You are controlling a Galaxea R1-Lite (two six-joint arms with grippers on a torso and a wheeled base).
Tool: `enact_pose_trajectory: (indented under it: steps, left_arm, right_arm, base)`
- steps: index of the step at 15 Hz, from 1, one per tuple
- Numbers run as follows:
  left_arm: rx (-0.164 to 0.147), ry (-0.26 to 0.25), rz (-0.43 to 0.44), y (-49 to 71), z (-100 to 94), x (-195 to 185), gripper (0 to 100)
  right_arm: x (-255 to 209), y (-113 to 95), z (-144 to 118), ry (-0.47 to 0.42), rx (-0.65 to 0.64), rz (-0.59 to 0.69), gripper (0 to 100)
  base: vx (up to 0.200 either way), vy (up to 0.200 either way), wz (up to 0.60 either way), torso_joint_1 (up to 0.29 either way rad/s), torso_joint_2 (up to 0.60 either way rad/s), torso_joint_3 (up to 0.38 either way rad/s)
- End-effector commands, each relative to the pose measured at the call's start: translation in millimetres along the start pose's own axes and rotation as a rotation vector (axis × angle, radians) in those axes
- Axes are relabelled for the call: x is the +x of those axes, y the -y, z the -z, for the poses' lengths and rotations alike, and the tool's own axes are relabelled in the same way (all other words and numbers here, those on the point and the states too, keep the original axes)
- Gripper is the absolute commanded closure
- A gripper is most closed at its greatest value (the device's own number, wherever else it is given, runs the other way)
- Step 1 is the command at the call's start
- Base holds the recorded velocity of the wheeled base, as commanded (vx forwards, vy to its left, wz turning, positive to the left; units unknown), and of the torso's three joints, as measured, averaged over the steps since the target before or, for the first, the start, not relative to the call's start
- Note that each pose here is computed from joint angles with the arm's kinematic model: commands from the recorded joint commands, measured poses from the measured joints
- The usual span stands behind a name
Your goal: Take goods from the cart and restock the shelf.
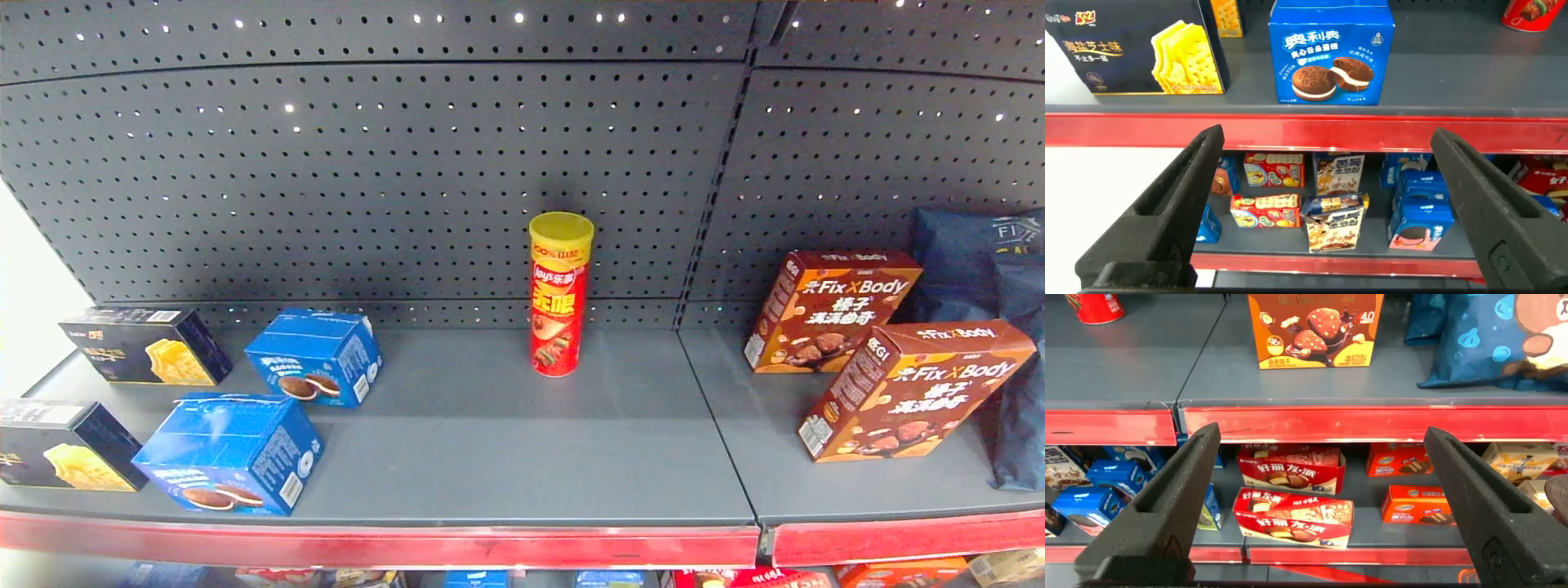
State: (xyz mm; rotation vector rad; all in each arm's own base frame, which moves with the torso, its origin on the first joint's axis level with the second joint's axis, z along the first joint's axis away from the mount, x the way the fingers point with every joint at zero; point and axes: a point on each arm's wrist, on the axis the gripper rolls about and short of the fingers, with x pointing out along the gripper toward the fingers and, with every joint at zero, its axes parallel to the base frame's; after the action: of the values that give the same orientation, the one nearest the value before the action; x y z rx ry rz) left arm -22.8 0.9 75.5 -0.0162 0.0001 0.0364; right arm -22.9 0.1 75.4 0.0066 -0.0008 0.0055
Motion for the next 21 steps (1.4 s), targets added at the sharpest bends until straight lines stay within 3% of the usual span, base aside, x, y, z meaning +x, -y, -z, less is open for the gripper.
enact_pose_trajectory:
  steps: [1, 6, 21]
  left_arm:
    - [-0.001, 0.000, 0.000, 0.0, 0.0, 0.0, 0]
    - [-0.001, 0.000, 0.000, 0.0, 0.0, 0.0, 0]
    - [-0.001, 0.000, 0.000, 0.0, 0.0, 0.0, 0]
  right_arm:
    - [0.1, 0.0, -0.1, -0.001, 0.000, 0.001, 0]
    - [0.1, 0.0, -0.1, -0.001, 0.000, -0.001, 0]
    - [0.1, 0.0, -0.1, -0.001, 0.001, -0.001, 0]
  base:
    - [0.000, 0.000, 0.00, 0.000, 0.00, 0.000]
    - [0.000, 0.000, 0.00, 0.000, 0.00, 0.000]
    - [0.000, 0.000, -0.60, 0.003, 0.00, 0.003]
